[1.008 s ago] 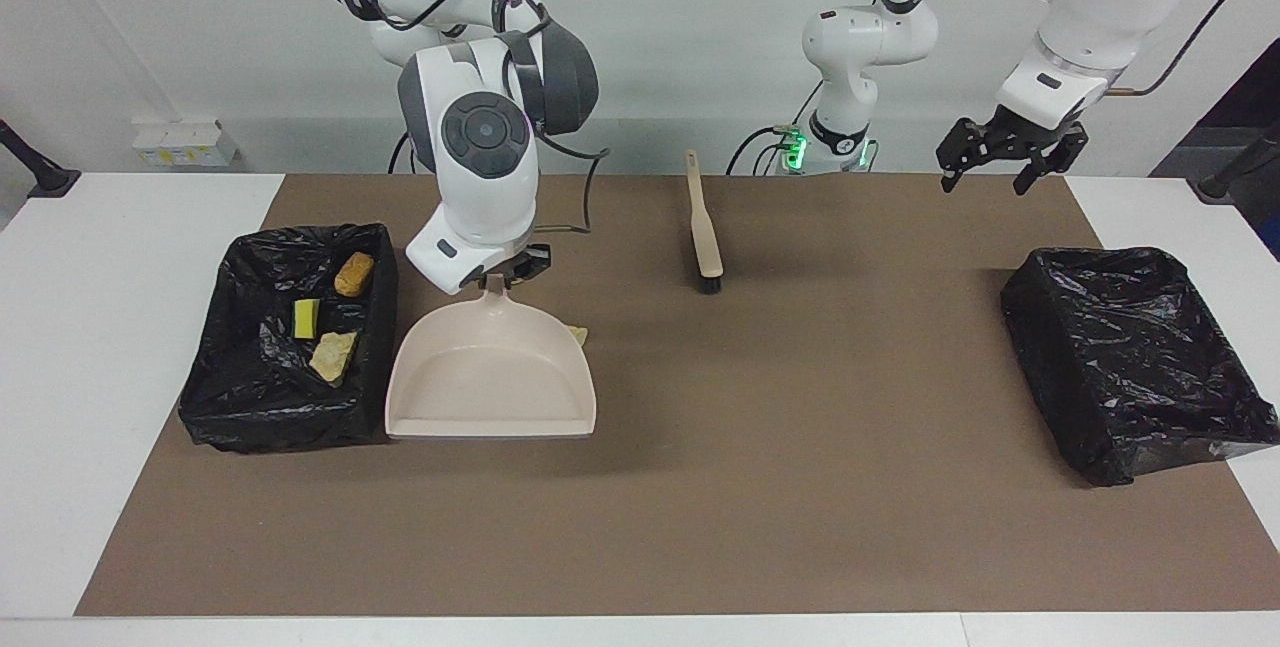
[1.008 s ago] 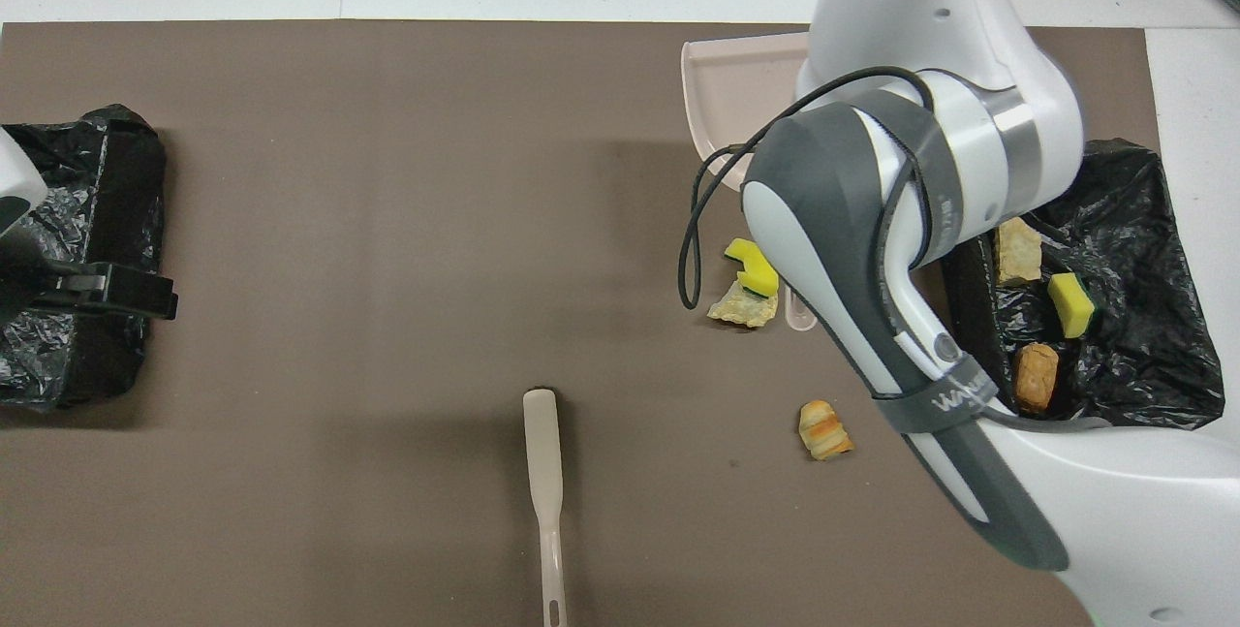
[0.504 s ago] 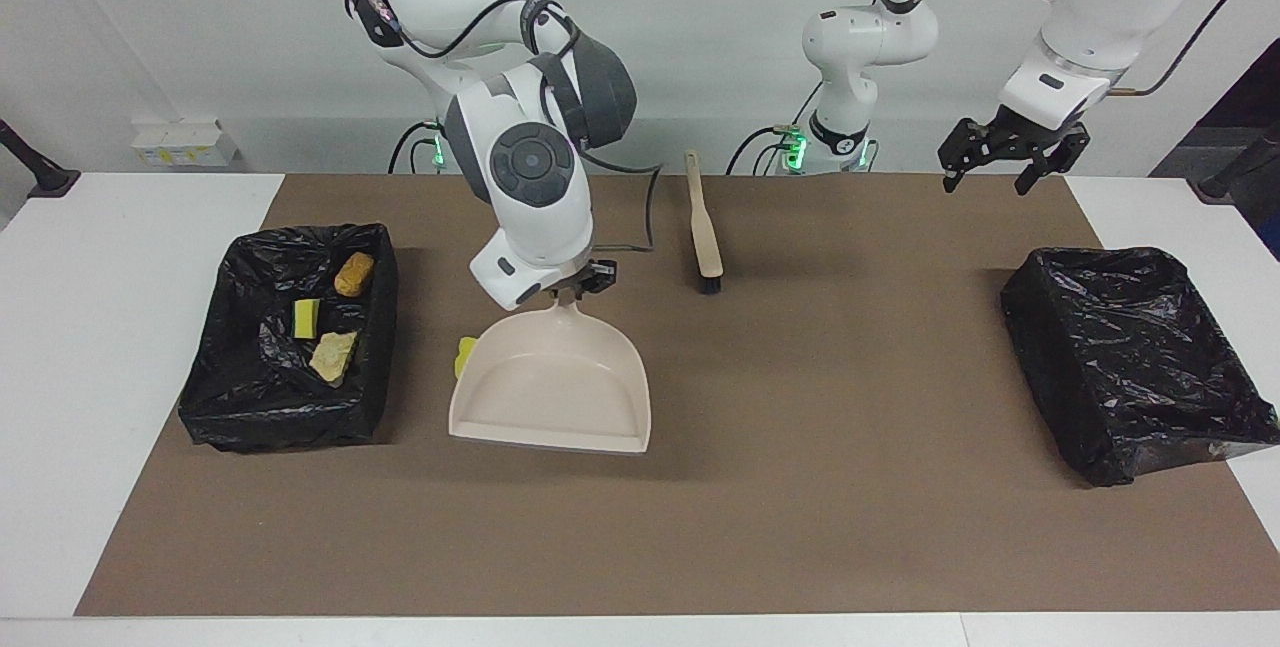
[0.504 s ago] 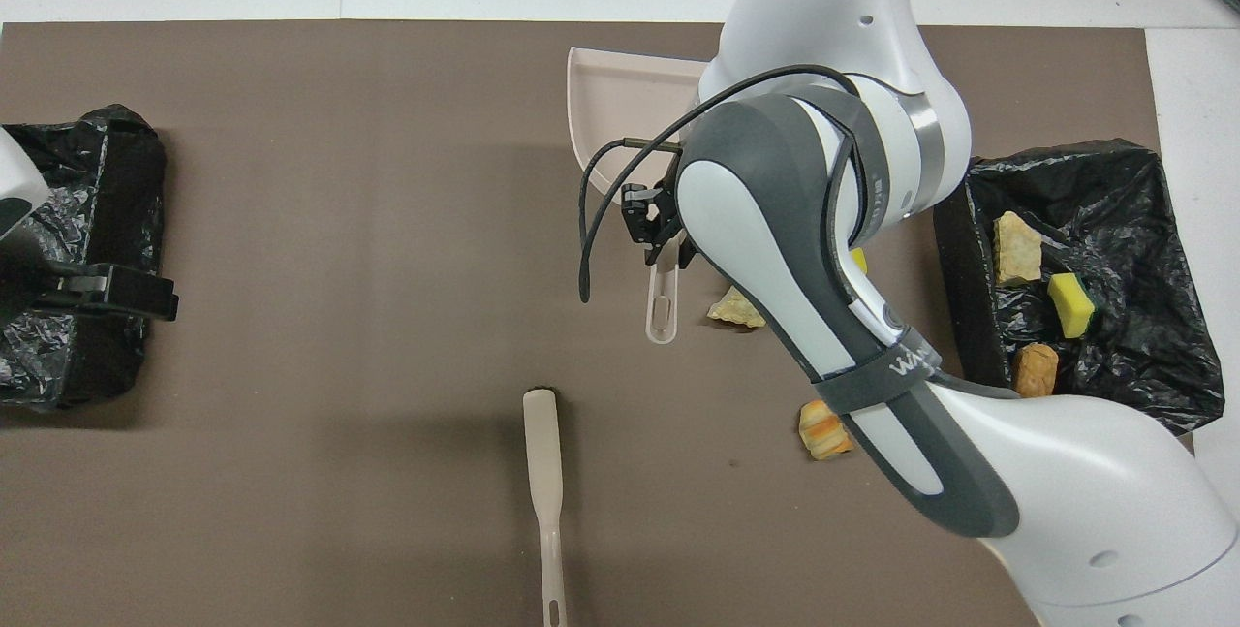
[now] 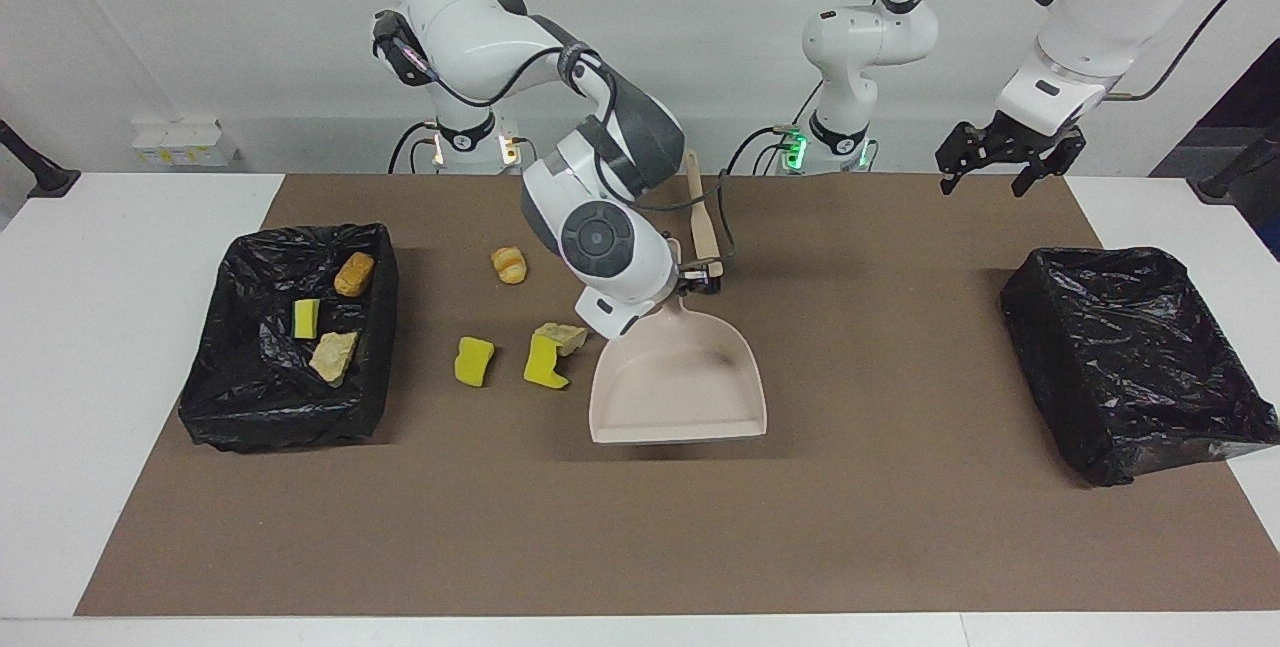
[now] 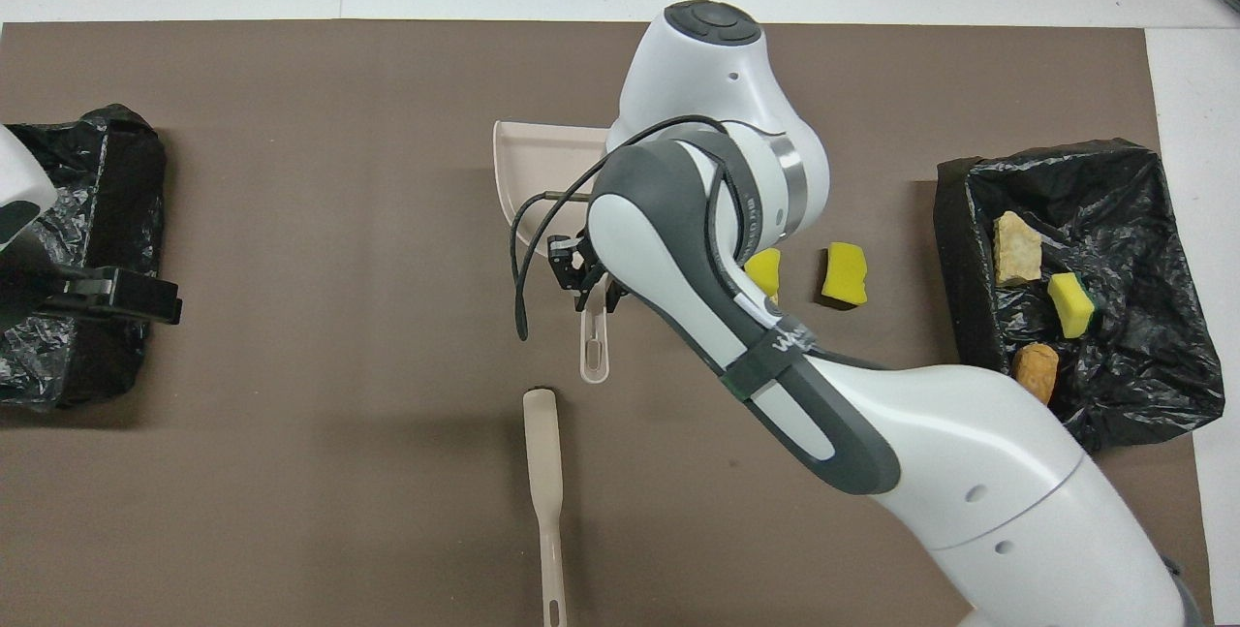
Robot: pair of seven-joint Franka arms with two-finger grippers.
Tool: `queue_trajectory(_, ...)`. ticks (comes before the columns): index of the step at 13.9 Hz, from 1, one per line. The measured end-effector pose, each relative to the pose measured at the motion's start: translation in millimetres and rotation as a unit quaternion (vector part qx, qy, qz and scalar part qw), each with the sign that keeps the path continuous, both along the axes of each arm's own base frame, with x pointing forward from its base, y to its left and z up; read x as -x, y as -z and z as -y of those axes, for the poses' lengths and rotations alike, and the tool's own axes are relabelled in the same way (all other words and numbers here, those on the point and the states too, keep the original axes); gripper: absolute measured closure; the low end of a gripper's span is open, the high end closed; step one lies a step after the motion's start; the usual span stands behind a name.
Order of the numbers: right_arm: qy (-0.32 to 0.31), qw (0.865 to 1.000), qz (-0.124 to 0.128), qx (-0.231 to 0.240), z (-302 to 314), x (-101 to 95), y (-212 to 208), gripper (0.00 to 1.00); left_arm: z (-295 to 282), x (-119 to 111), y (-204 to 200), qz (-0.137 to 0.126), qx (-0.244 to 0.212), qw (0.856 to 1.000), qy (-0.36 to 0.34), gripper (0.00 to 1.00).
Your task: Sweep and dump trash in bin
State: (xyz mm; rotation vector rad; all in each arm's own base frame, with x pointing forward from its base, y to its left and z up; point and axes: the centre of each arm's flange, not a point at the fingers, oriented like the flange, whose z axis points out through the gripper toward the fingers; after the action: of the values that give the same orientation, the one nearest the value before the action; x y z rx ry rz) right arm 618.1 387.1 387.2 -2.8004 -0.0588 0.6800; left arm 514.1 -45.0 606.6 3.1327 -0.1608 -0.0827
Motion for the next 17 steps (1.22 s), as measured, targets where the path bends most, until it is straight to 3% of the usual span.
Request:
queue_trajectory(6, 0.018, 1.000, 0.017, -0.001, -60.7, 22.9, 18.1, 0.69, -0.4, 3.1, 8.0, -0.009, -0.001, 1.000, 0.000, 0.00)
queue_trajectory(14, -0.001, 1.000, -0.014, 0.013, -84.2, 41.0, 65.1, 0.69, -0.5, 3.5, 9.6, -0.010, -0.001, 1.000, 0.000, 0.00)
queue_trajectory(17, -0.001, 1.000, 0.001, 0.013, -86.9, 39.8, 62.2, 0.69, -0.5, 3.6, 10.1, -0.011, -0.001, 1.000, 0.000, 0.00)
